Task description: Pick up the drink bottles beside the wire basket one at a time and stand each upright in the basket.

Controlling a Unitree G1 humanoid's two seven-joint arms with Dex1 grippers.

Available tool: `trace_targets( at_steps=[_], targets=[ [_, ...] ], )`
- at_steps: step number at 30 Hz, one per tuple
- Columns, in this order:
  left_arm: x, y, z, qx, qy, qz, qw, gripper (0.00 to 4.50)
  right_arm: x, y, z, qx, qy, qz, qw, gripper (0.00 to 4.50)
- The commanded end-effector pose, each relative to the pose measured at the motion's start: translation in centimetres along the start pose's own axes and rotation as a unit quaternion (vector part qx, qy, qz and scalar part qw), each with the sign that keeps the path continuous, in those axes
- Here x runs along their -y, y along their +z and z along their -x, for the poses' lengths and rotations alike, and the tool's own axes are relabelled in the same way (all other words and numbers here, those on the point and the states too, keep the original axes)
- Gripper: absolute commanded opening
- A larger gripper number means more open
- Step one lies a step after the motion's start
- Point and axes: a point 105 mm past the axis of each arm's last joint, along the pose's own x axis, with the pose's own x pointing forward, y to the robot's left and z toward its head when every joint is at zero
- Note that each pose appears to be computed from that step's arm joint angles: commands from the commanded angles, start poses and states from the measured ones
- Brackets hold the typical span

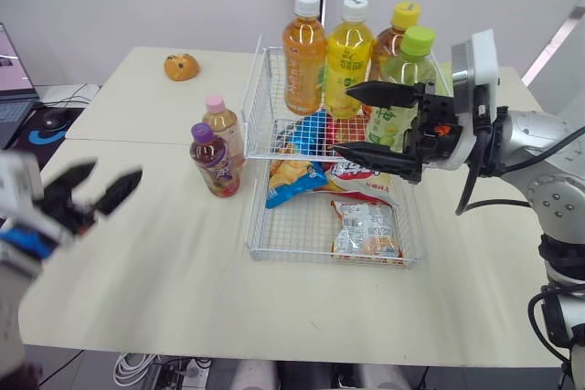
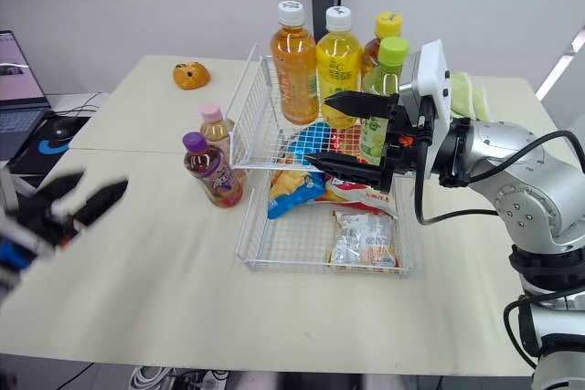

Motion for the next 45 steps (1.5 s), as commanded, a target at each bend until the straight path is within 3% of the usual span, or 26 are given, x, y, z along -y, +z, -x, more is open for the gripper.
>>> trace_targets(
  at_steps=[1, 6, 14, 20, 25, 33, 38, 44, 45],
  targets=[
    [1.4, 0.7, 2.5, 0.027, 0.005, -0.033, 0.999, 4.49, 0.1, 1.1, -0.4, 0.02, 0.014, 0.029, 0.999, 4.5],
    [3.3, 0.8, 2.3, 0.042, -0.008, -0.028, 0.999, 4.49, 0.3, 1.1, -0.9, 0.026, 0.023, 0.033, 0.999, 4.5],
    [6.2, 3.9, -4.4, 0.092, -0.081, -0.04, 0.992, 4.49, 0.1, 1.3, -0.2, 0.015, 0.007, 0.043, 0.999, 4.5],
    [7.8, 4.6, -9.5, 0.099, -0.106, -0.048, 0.988, 4.49, -0.3, 1.5, 0.6, 0.007, -0.021, 0.047, 0.999, 4.5],
    [7.7, 4.5, -12.7, 0.093, -0.091, -0.065, 0.989, 4.49, -0.5, 1.7, 1.0, 0.001, -0.037, 0.051, 0.998, 4.5],
    [7.9, 3.6, -14.2, 0.075, -0.099, -0.07, 0.99, 4.49, -0.7, 1.9, 1.4, -0.005, -0.054, 0.053, 0.997, 4.5],
    [7.9, 3.6, -14.7, 0.076, -0.105, -0.072, 0.989, 3.35, -0.7, 1.9, 1.5, -0.007, -0.059, 0.054, 0.997, 4.5],
    [7.9, 3.3, -14.8, 0.07, -0.111, -0.067, 0.989, 1.45, -0.8, 2.0, 1.5, -0.007, -0.059, 0.058, 0.997, 4.5],
    [7.7, 3.3, -14.7, 0.068, -0.108, -0.065, 0.99, 1.39, -0.8, 2.0, 1.5, -0.007, -0.059, 0.059, 0.996, 4.5]
  ],
)
